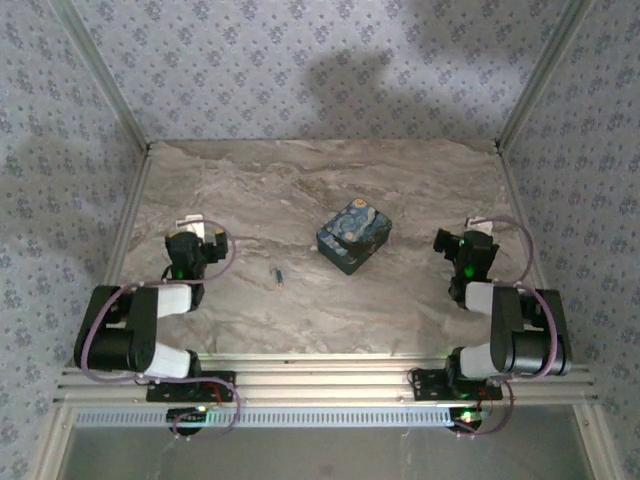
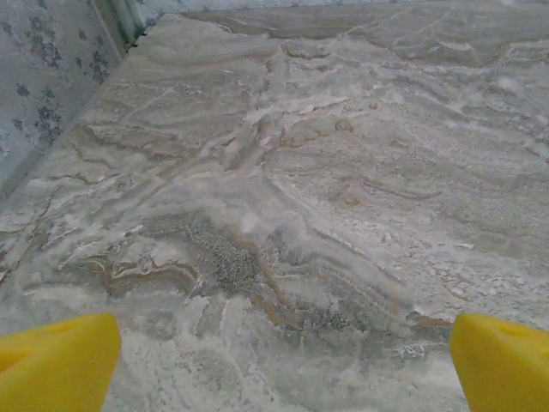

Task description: Unlock the padlock with the key

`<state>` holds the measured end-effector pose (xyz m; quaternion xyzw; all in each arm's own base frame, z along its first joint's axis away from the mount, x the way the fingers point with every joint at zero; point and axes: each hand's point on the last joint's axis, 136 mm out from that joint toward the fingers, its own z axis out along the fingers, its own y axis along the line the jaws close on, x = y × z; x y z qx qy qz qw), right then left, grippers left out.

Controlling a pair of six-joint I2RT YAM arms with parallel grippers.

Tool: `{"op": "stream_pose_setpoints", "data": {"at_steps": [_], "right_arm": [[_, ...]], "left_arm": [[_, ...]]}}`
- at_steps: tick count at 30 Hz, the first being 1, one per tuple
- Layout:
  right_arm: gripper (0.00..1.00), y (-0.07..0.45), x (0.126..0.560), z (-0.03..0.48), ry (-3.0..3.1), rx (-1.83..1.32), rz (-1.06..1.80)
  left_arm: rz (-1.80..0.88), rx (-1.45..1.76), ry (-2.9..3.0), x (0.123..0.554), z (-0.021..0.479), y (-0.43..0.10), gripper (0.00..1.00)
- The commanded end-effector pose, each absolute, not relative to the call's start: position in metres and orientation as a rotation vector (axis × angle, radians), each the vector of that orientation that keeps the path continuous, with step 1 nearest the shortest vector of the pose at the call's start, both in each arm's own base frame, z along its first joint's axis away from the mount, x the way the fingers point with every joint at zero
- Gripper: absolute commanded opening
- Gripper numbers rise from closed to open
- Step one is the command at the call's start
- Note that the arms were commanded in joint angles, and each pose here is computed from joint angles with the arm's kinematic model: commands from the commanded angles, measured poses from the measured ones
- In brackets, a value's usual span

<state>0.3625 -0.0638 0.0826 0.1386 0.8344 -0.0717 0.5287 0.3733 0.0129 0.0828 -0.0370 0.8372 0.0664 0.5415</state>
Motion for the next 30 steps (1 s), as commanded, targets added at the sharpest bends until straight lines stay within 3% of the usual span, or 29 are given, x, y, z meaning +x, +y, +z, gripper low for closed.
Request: {"op": "stream_pose_setpoints", "data": {"at_steps": [1,30], "right_arm": [[1.00,-0.057,0.378,0.103,1.936,0.263,-0.159],[1.00,-0.032,0.388,0.087,1.946,0.118,-0.172]], "left_arm": [[0.124,-0.066,1.927,0.395,0.093,0.012,0.98],[0.057,-0.081,1.959,0.398,0.089,0.016,0.98]]}}
